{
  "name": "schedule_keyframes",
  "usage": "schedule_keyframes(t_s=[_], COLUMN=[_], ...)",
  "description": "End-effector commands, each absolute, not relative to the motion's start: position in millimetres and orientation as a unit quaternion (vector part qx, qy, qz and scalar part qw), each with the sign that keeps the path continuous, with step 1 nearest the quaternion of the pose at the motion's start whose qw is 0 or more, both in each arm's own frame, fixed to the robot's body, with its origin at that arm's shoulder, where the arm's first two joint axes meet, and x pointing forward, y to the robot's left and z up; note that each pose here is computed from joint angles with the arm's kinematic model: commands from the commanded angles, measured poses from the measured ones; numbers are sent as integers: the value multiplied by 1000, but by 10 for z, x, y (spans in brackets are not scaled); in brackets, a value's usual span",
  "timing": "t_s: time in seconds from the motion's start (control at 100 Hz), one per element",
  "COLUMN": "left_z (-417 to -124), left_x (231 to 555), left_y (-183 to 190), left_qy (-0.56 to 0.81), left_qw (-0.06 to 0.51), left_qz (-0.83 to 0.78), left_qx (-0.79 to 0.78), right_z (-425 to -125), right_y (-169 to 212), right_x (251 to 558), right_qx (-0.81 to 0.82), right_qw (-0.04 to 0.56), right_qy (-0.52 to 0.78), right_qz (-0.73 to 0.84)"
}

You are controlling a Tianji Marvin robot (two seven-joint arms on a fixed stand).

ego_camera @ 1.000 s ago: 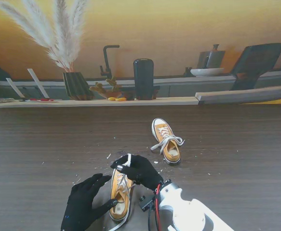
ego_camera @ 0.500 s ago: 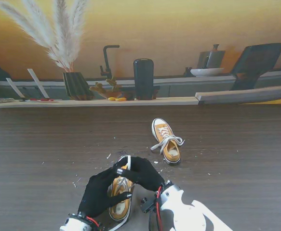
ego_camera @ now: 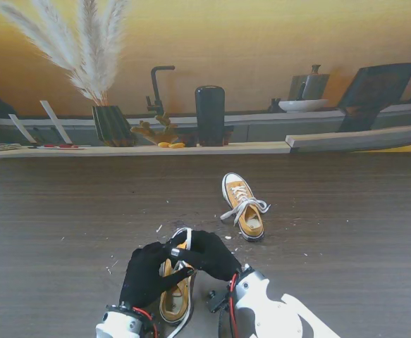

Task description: Tie the shoelaces into a bow on the shoes

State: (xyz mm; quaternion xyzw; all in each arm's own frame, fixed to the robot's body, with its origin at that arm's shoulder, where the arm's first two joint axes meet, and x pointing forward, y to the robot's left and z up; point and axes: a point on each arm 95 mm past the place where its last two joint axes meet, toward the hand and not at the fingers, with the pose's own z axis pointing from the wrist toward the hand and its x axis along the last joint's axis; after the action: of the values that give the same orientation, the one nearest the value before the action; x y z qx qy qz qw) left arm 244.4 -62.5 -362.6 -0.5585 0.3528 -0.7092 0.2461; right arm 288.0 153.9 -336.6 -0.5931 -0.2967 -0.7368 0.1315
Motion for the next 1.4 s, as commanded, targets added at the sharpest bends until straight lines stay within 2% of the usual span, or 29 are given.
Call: schedule_keyframes(t_s=[0.0,0.19,0.35,0.6,0.84,1.26,1.39], left_z=[-3604,-3617,-3610,-3587,-3608,-3628,-3606], left_x=[2482,2525,2555,2503,2403,2217,2194], left_y=[-632,-628,-673,-729,-768,-750,-736], left_qy=[343,301,240,175,149,86,66], left_qw=[250,254,235,176,149,68,18], left_qz=[-709,-706,-709,-716,-722,-722,-716], left_qx=[-563,-589,-620,-652,-659,-683,-695], right_z=[-3361,-3360,-3365,-3387,-3404,-3418,-3419], right_y=[1543,1549,1550,1533,1528,1506,1509], right_x=[2853,2840,2829,2810,2791,2774,2767], right_qx=[-591,-591,-591,-595,-597,-598,-597], right_qw=[137,138,139,138,141,141,142], right_qy=[-303,-306,-308,-312,-320,-330,-335], right_qz=[-735,-734,-732,-728,-722,-717,-715])
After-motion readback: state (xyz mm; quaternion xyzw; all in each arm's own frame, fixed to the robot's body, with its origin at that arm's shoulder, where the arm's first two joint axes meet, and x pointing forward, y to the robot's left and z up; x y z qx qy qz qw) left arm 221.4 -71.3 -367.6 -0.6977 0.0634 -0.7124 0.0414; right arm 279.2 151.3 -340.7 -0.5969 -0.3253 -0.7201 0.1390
